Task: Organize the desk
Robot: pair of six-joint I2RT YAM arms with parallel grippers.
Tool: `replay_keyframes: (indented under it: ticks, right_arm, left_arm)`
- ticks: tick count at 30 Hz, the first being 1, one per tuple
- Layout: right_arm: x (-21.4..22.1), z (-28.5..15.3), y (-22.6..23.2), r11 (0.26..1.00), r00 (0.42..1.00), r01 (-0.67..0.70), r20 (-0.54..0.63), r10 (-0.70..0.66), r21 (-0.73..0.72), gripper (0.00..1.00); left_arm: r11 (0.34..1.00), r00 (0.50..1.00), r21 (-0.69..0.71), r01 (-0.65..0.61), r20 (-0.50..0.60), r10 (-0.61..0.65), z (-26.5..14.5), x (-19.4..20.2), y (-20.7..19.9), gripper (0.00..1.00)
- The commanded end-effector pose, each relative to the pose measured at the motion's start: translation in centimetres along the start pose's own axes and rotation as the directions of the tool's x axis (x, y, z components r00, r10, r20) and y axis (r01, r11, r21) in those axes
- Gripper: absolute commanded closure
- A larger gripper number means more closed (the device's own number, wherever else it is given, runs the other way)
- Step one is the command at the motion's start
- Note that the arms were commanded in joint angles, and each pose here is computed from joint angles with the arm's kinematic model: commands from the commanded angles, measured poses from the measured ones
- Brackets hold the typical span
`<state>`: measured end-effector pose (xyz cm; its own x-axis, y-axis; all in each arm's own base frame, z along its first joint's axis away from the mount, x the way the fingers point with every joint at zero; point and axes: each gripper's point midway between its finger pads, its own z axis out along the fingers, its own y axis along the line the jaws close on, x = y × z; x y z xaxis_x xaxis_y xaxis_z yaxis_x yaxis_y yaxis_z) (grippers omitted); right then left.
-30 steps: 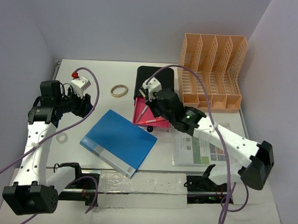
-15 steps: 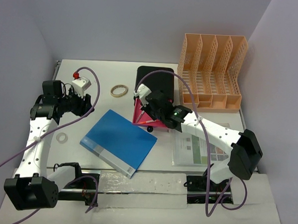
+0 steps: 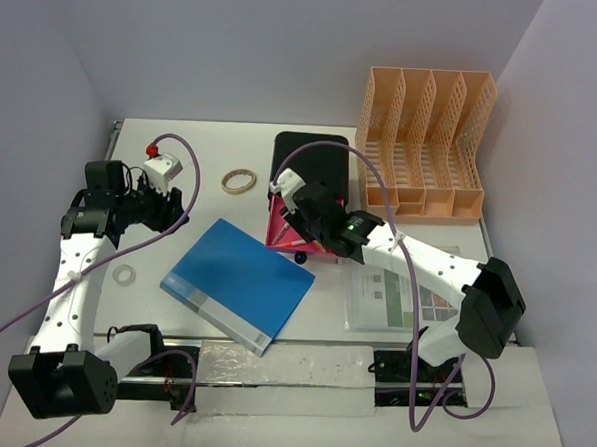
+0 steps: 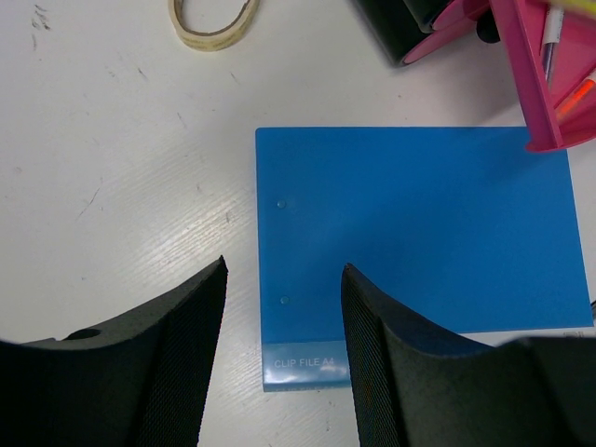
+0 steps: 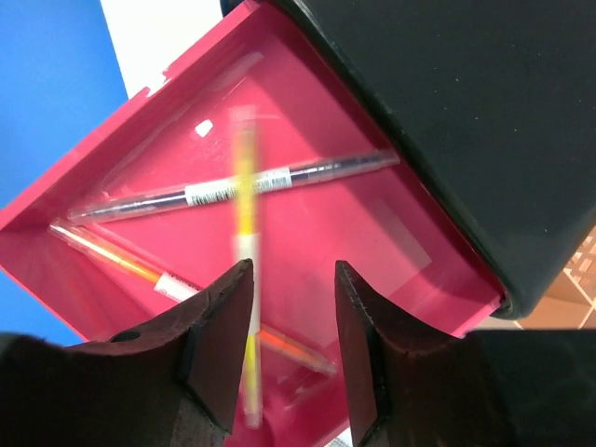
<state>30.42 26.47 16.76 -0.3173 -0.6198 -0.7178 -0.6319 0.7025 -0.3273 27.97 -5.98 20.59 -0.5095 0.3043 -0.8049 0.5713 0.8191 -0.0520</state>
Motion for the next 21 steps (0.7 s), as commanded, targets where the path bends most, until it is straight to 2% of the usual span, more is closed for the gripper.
replay_keyframes:
  ticks: [1, 5, 6, 9, 11, 14, 15, 17, 21]
  right_arm:
    - [-2.6, -1.3, -1.1, 0.998, 0.997, -0.057, 0.048, 0.056, 0.021, 0.52]
    - [-4.3, -3.6, -2.2, 0.984, 0.98, -0.172, 0.109, 0.167, 0.042, 0.53]
    - [-5.2, -4.8, -2.6, 0.968, 0.96, -0.247, 0.146, 0.239, 0.042, 0.54]
    - [-5.8, -6.6, -3.0, 0.889, 0.875, -0.456, 0.202, 0.44, 0.038, 0.54]
    - [-5.5, -8.5, -3.2, 0.794, 0.779, -0.606, 0.243, 0.577, 0.057, 0.55]
    - [-4.8, -10.1, -1.9, 0.731, 0.72, -0.679, 0.262, 0.642, 0.074, 0.56]
    - [-4.3, -10.5, -1.5, 0.723, 0.718, -0.684, 0.258, 0.646, 0.092, 0.55]
    - [-3.8, -11.4, -0.1, 0.67, 0.669, -0.736, 0.266, 0.694, 0.102, 0.55]
    - [-2.1, -11.3, 2.2, 0.61, 0.616, -0.785, 0.254, 0.746, 0.111, 0.55]
  left_arm:
    - [0.999, 0.998, 0.011, -0.034, 0.047, 0.034, -0.2, -1.2, 0.0, 0.41]
    - [0.999, 0.998, 0.008, -0.035, 0.049, 0.035, -0.4, -1.3, 0.0, 0.41]
    - [0.999, 0.998, 0.008, -0.035, 0.05, 0.035, -0.4, -1.3, 0.0, 0.41]
    - [0.999, 0.998, 0.007, -0.036, 0.056, 0.035, -0.5, -1.5, -0.1, 0.41]
    - [0.999, 0.998, 0.009, -0.036, 0.06, 0.036, -0.6, -1.6, -0.1, 0.41]
    - [0.999, 0.997, 0.013, -0.036, 0.066, 0.035, -0.7, -1.9, -0.2, 0.41]
    - [0.999, 0.997, 0.015, -0.034, 0.065, 0.033, -0.7, -1.9, -0.3, 0.41]
    - [0.999, 0.997, 0.02, -0.033, 0.065, 0.031, -0.8, -2.0, -0.4, 0.41]
    - [0.999, 0.997, 0.029, -0.035, 0.072, 0.033, -1.0, -2.1, -0.7, 0.41]
